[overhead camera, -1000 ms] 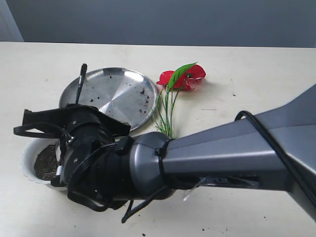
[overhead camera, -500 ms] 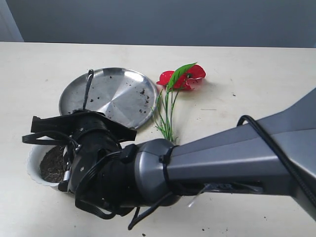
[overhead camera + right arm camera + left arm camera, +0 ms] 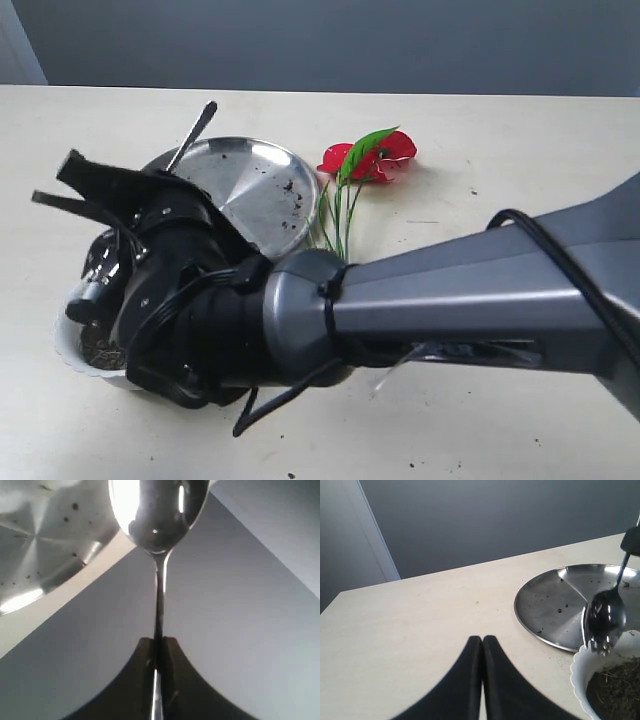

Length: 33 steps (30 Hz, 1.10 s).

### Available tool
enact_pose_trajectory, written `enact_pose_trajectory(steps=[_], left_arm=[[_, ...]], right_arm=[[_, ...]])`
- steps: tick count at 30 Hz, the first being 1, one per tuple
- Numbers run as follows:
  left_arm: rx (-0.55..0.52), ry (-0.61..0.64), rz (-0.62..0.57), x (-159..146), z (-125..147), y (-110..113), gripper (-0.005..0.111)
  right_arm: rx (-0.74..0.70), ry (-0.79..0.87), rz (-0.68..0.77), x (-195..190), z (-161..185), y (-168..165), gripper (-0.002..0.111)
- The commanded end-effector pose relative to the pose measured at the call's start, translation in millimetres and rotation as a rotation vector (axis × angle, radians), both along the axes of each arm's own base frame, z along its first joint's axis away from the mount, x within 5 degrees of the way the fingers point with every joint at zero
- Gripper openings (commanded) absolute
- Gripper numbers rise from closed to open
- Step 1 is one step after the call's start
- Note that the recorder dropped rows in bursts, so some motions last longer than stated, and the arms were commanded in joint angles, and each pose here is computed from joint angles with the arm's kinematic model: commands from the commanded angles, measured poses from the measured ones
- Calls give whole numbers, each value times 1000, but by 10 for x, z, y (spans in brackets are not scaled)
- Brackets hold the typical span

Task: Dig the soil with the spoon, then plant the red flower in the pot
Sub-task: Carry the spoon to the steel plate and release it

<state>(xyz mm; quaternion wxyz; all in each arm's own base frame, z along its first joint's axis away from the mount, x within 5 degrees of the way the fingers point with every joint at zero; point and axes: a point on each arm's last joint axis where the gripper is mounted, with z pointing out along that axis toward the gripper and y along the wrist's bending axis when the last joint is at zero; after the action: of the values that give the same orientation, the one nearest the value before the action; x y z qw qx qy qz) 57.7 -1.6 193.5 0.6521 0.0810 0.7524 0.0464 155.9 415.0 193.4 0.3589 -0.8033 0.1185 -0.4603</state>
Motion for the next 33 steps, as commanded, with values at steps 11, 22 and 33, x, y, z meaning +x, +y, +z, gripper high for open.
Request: enact_pose_trajectory(steps=[11,22,33], left_arm=[[-6,-7,-1,-2,0,-1,0],[-6,-9,-1,-2,2,-1,0],[-6,-9,-1,-2,2,-1,0]], right_arm=[[1012,728,-873,815,485,-593,-1],[1267,1175,-974,1260,253,-652,-1],[1117,1263,-1149,1837,-166,-103,-1]])
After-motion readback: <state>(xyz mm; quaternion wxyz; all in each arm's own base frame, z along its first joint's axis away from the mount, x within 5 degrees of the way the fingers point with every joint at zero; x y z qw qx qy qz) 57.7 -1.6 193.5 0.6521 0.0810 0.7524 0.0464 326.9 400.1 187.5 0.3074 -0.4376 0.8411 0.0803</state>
